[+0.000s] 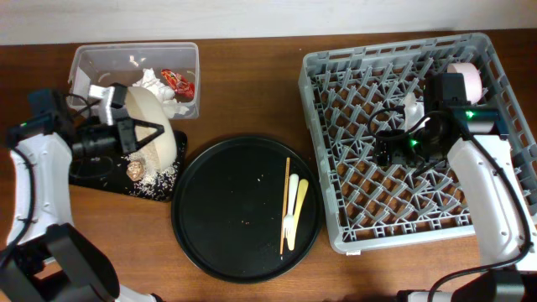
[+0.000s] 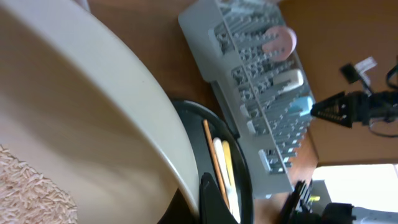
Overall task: Sort waste into correct bins and load items into the dishwasher rack
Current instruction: 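Tip the cream bowl over the black tray to pour out rice and cookie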
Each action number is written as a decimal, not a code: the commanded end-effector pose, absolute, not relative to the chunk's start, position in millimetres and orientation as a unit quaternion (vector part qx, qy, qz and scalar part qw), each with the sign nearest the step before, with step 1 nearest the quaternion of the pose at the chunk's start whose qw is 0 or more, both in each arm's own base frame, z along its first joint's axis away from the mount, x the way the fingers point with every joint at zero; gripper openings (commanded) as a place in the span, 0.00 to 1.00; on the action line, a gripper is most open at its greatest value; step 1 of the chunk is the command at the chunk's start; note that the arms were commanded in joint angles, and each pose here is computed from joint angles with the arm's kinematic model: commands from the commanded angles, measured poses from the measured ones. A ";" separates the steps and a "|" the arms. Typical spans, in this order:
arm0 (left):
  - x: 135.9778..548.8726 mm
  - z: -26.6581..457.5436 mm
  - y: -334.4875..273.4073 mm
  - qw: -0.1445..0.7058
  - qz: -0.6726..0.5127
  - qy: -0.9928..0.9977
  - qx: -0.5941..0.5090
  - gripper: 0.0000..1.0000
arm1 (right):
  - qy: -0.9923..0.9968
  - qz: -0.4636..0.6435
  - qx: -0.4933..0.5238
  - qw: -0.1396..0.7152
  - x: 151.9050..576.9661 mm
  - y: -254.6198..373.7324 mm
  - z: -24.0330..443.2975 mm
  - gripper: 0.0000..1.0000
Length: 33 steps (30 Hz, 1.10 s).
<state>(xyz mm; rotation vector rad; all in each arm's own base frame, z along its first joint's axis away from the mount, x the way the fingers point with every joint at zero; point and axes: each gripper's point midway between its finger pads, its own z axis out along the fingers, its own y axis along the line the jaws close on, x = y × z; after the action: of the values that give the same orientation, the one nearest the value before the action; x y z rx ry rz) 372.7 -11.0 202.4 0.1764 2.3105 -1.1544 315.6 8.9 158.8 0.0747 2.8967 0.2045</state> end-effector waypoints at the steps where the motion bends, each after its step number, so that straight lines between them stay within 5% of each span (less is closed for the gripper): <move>1: 372.1 226.7 11.8 0.324 -0.452 0.830 0.051 0.00 | 0.990 0.071 0.022 0.120 315.5 10.6 160.2 0.91; 15: 372.8 240.0 32.5 0.369 -0.473 0.799 0.046 0.00 | 0.991 0.071 0.023 0.113 312.2 10.7 159.4 0.91; 24: 361.0 285.5 21.9 0.372 -0.602 0.706 -0.002 0.00 | 0.992 0.058 0.024 0.108 309.8 6.3 158.3 0.91; 33: 351.4 277.1 6.8 0.353 -0.521 0.776 0.031 0.00 | 0.992 0.058 0.025 0.108 309.8 6.4 158.3 0.91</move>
<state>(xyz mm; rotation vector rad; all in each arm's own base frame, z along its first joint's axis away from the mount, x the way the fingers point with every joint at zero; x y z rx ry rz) 359.4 29.4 264.0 -0.0545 1.9424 -1.4565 310.1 6.5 157.2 0.0802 2.9209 0.1838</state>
